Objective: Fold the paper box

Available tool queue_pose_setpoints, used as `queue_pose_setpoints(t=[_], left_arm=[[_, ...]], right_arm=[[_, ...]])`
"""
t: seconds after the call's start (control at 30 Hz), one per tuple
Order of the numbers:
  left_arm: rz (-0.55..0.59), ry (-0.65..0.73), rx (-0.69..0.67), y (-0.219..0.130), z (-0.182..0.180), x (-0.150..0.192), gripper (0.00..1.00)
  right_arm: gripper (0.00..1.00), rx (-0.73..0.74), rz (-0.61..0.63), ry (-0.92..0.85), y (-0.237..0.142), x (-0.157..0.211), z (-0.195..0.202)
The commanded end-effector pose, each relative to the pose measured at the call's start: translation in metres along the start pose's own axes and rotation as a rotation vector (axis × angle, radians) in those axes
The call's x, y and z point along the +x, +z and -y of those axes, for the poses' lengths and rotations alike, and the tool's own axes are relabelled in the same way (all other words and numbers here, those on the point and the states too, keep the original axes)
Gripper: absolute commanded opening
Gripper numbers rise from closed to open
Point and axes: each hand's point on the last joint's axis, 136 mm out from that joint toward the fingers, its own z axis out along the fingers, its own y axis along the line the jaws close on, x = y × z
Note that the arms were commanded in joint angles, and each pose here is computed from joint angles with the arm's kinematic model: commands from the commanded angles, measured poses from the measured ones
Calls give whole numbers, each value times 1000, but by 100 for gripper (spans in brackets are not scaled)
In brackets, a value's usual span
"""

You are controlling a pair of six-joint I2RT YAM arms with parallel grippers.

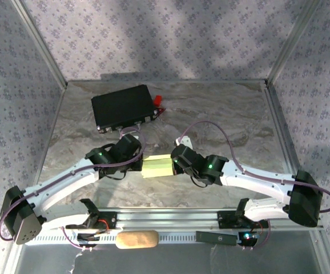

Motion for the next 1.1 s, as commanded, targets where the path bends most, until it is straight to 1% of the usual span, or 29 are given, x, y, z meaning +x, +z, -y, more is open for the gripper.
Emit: queue_pose_setpoints(t=[0.0, 0.1, 0.33, 0.57, 0.97, 1.07], left_arm=[[15, -65, 68, -5, 18, -8, 0], [12, -100, 77, -2, 20, -8, 0], [36, -109, 78, 0, 19, -8, 0], [75, -61, 74, 2, 20, -4, 0], [149, 9, 99, 13, 17, 4, 0], [167, 22, 105, 14, 17, 7, 0]], right_arm=[[0, -25, 27, 29, -1, -9, -10], [0, -27, 29, 35, 0, -7, -10], [0, -21, 32, 45, 3, -5, -8], [0, -15, 43, 49, 4, 0, -7], [0, -29, 118, 2, 7, 10, -5], [0, -30, 121, -5, 9, 15, -3]])
